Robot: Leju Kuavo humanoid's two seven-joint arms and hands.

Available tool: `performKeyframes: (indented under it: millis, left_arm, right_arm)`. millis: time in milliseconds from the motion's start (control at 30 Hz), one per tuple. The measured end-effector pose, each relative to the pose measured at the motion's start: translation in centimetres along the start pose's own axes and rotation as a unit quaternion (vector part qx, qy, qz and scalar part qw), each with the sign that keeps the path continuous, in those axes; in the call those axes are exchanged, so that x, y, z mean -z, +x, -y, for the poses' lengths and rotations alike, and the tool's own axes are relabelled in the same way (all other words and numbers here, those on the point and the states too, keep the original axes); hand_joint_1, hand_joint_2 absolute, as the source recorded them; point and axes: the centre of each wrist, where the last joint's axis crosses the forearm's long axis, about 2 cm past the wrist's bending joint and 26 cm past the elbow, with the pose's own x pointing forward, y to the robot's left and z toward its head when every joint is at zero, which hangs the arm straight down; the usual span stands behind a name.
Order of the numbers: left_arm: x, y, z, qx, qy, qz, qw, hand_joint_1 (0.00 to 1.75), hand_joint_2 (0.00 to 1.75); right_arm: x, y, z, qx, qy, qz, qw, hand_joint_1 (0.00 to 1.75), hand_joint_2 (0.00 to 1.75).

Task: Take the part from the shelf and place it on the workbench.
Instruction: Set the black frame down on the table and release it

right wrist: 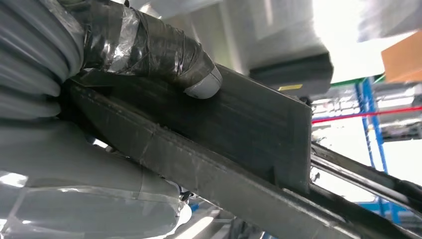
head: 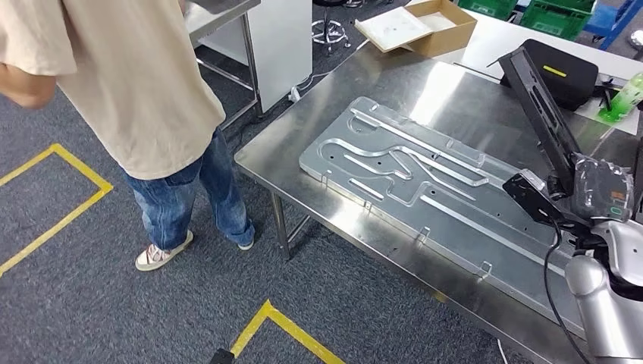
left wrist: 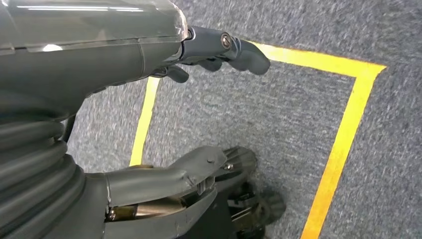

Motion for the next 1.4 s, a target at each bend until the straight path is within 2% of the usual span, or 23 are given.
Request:
performKeyframes:
  millis: [167, 367, 667, 900, 1033, 1167, 1400]
  left_arm:
    - [-0.1, -0.2, 0.1, -0.001, -0.001, -0.002, 1.000, 0.00, 1.75]
    - [0.0, 0.1, 0.0, 0.001, 0.000, 0.000, 1.000, 0.00, 1.75]
    - [-0.1, -0.2, 0.1, 0.006, -0.003, -0.003, 1.000, 0.00, 1.75]
    - [-0.1, -0.2, 0.1, 0.006, -0.002, -0.003, 1.000, 0.00, 1.75]
    - [-0.1, -0.1, 0.0, 0.008, -0.001, -0.002, 1.000, 0.00, 1.75]
    - [-0.1, -0.1, 0.1, 0.012, -0.003, -0.004, 1.000, 0.00, 1.75]
    - [0.1, 0.3, 0.1, 0.018, -0.005, -0.004, 1.000, 0.00, 1.75]
  right_arm:
    - [0.0, -0.3, -0.3, -0.009, 0.011, -0.005, 1.000, 1.75, 1.75]
    - [0.0, -0.3, -1.2, -0.060, 0.009, -0.002, 0.998, 1.75, 1.75]
    - [-0.7, 2.0, -4.2, -0.083, 0.026, 0.016, 0.996, 1.75, 1.75]
    - [-0.7, 2.4, -4.9, -0.080, 0.035, 0.015, 0.996, 1.75, 1.75]
    - [-0.5, 2.7, -5.2, -0.104, 0.036, 0.025, 0.994, 1.75, 1.75]
    - [-0.9, 4.0, -6.6, -0.139, 0.050, 0.052, 0.988, 1.75, 1.75]
    - [-1.1, 8.8, -8.6, -0.148, 0.071, 0.114, 0.980, 1.75, 1.75]
